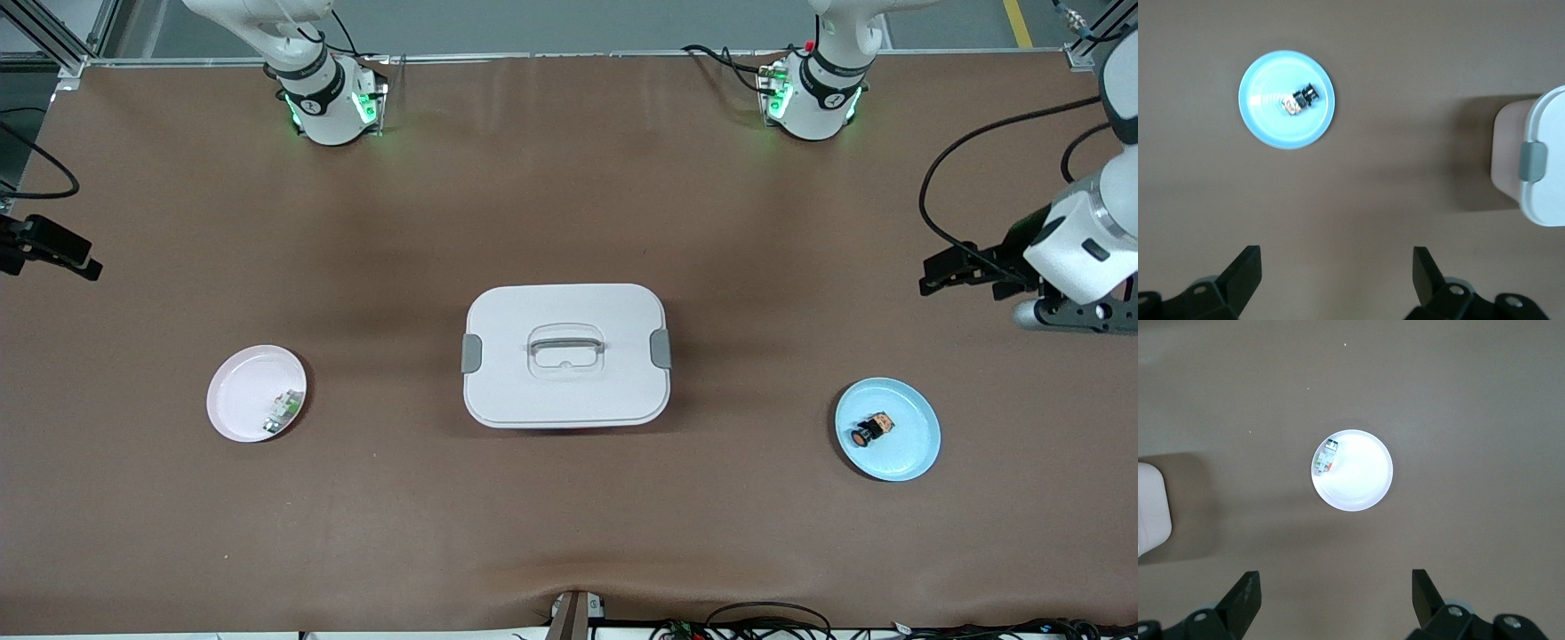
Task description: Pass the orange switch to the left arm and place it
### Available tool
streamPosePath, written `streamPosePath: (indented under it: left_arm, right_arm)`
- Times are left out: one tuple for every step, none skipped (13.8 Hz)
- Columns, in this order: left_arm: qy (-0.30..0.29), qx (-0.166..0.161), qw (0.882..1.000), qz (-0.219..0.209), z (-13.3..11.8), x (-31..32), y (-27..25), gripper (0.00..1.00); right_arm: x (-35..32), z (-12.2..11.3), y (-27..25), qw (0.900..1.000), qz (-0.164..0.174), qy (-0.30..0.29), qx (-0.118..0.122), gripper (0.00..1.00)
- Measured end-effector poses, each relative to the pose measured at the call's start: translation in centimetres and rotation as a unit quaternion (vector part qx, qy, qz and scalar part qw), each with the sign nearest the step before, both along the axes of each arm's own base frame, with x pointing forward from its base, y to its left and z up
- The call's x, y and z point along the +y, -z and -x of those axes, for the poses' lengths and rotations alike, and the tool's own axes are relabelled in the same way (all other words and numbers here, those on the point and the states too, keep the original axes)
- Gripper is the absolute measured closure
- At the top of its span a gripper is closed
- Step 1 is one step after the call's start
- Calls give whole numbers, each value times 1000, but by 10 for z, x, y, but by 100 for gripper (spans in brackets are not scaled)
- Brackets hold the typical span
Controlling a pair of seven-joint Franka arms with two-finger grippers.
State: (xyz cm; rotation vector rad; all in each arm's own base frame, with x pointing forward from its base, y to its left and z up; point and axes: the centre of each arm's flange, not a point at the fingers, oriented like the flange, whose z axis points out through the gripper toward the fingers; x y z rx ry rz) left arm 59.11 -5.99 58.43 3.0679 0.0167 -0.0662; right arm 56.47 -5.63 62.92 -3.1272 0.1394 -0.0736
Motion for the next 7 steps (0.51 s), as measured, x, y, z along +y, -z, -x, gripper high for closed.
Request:
streamPosePath:
  left_arm:
    - [-11, 0, 1000, -7, 4, -4, -6, 0]
    - [-15, -2, 1000, -21, 8, -4, -10, 0]
    - [-15, -4, 999, -36, 11, -1, -14, 0]
    - [-14, -9, 999, -51, 13, 1, -19, 0]
    - [-10, -16, 998, -62, 17, -2, -26, 0]
    - [-6, -23, 997, -73, 22, -6, -34, 0]
    - [-5, -25, 996, -80, 28, -7, -43, 0]
  right_arm:
    - [1, 10, -3, 1000, -1, -1, 0, 0]
    - [2, 22, -6, 1000, -2, -2, -2, 0]
    - [4, 34, -12, 1000, -2, -3, -6, 0]
    - [6, 44, -18, 1000, -2, -5, -9, 0]
    - [9, 53, -25, 1000, -3, -7, -10, 0]
    - [10, 60, -31, 1000, -3, -8, -6, 0]
    - [11, 64, -36, 1000, -4, -9, -1, 0]
